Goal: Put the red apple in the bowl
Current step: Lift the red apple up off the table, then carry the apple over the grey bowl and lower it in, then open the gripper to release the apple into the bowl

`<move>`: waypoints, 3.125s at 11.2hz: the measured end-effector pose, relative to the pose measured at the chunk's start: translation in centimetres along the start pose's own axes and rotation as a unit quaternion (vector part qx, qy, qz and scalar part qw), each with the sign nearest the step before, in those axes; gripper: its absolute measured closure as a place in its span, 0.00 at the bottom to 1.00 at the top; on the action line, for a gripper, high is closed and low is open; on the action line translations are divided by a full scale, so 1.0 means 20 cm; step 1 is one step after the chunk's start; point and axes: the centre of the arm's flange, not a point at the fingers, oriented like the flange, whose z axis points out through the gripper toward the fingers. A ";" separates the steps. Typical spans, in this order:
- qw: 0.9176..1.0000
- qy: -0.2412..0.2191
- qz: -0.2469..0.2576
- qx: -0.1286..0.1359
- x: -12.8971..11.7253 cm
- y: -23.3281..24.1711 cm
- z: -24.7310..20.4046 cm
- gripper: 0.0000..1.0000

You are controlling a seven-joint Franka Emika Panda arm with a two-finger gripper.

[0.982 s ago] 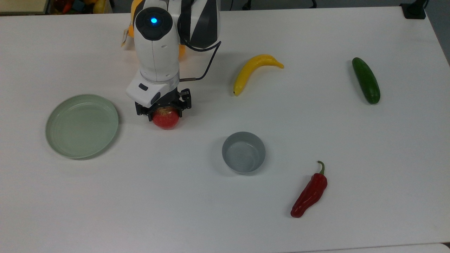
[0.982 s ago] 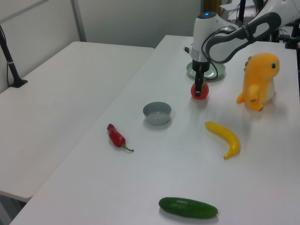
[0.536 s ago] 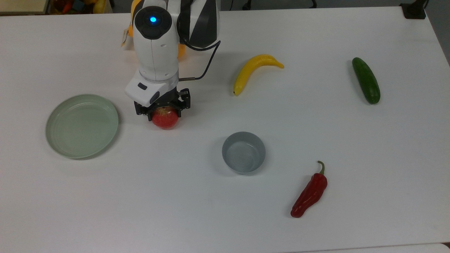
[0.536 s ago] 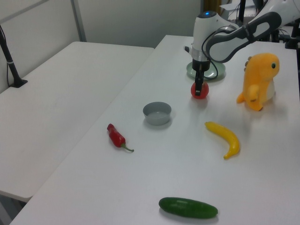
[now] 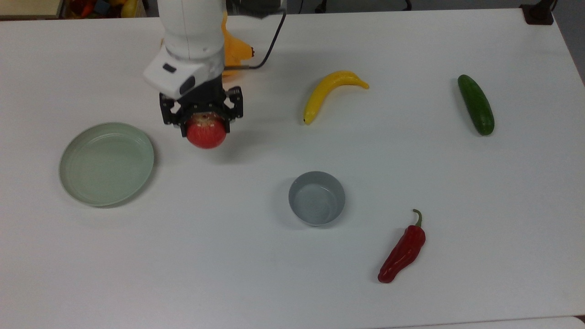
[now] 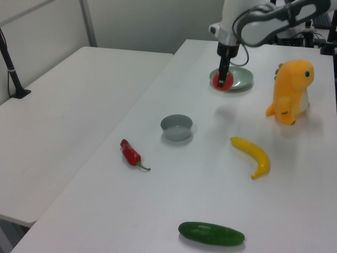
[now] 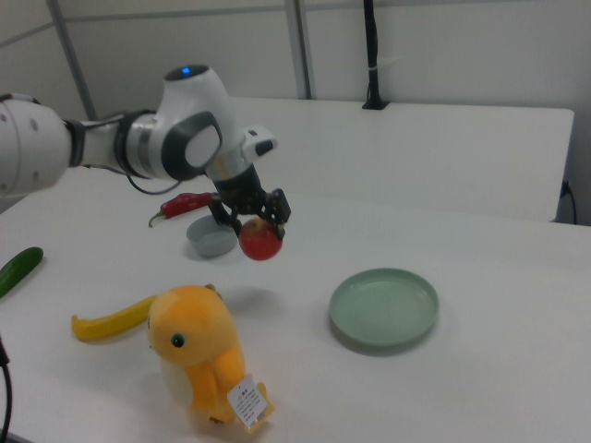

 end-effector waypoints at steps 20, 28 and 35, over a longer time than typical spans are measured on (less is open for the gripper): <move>0.984 0.139 0.097 0.048 0.44 -0.75 0.10 0.15; 0.982 0.166 0.073 0.056 0.46 -0.93 0.41 0.15; 0.981 0.172 0.071 0.055 0.48 -0.93 0.38 0.00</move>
